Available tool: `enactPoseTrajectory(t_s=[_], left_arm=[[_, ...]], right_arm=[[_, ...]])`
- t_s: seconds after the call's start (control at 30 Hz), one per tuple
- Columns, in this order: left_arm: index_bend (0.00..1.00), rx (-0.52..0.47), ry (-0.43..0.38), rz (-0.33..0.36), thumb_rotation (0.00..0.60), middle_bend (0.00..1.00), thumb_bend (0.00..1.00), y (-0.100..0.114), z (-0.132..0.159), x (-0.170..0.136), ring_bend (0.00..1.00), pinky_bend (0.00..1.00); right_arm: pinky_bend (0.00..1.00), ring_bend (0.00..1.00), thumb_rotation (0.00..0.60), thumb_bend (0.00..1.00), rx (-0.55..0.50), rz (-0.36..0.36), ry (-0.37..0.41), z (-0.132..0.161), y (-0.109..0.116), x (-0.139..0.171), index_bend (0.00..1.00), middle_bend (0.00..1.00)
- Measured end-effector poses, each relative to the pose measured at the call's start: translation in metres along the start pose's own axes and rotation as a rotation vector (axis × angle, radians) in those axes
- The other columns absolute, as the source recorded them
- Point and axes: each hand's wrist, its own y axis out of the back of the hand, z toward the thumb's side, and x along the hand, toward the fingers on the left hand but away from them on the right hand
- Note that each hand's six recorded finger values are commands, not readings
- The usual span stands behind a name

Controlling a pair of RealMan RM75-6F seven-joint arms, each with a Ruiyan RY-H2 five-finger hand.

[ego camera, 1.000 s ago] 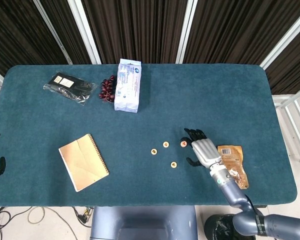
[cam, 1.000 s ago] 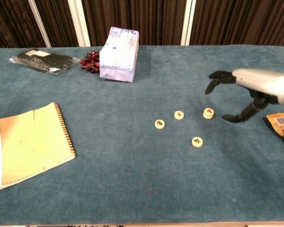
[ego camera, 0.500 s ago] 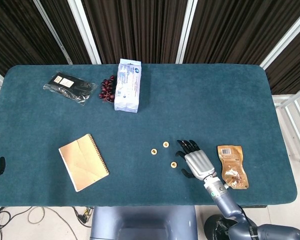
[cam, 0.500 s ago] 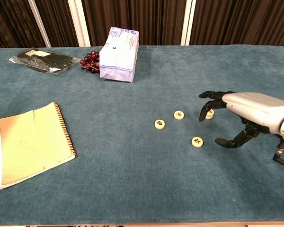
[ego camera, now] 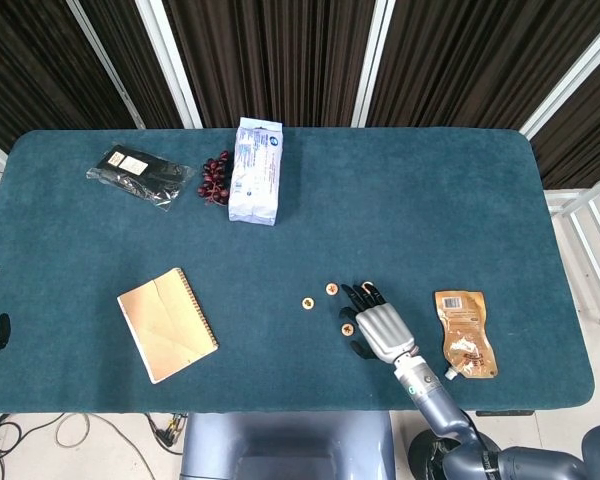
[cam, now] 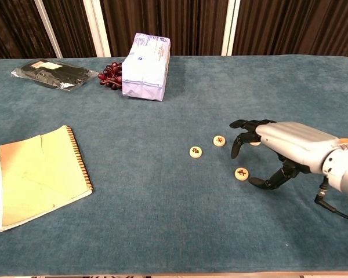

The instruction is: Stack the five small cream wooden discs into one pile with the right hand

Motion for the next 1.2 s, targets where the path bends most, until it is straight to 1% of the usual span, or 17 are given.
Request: enactPoseTrajectory(t_s=[0.23, 0.37, 1.2], left_arm=[[0.17, 0.001, 0.001, 0.002, 0.6, 0.0, 0.49, 0.0, 0.0, 0.0, 0.0, 0.0], [0.17, 0.002, 0.002, 0.004, 0.6, 0.0, 0.49, 0.001, -0.001, 0.0, 0.0, 0.0], [0.16, 0.001, 0.0, 0.007, 0.6, 0.0, 0.49, 0.001, -0.001, 0.0, 0.0, 0.0]], right_arm=[[0.0, 0.0, 0.6, 0.41, -0.004, 0.023, -0.01, -0.003, -0.005, -0.006, 0.39, 0.0], [0.0, 0.0, 0.6, 0.41, -0.025, 0.036, -0.016, -0.004, -0.007, -0.007, 0.4, 0.0], [0.0, 0.0, 0.6, 0.41, -0.031, 0.055, -0.029, -0.008, -0.011, -0.017, 0.45, 0.0]])
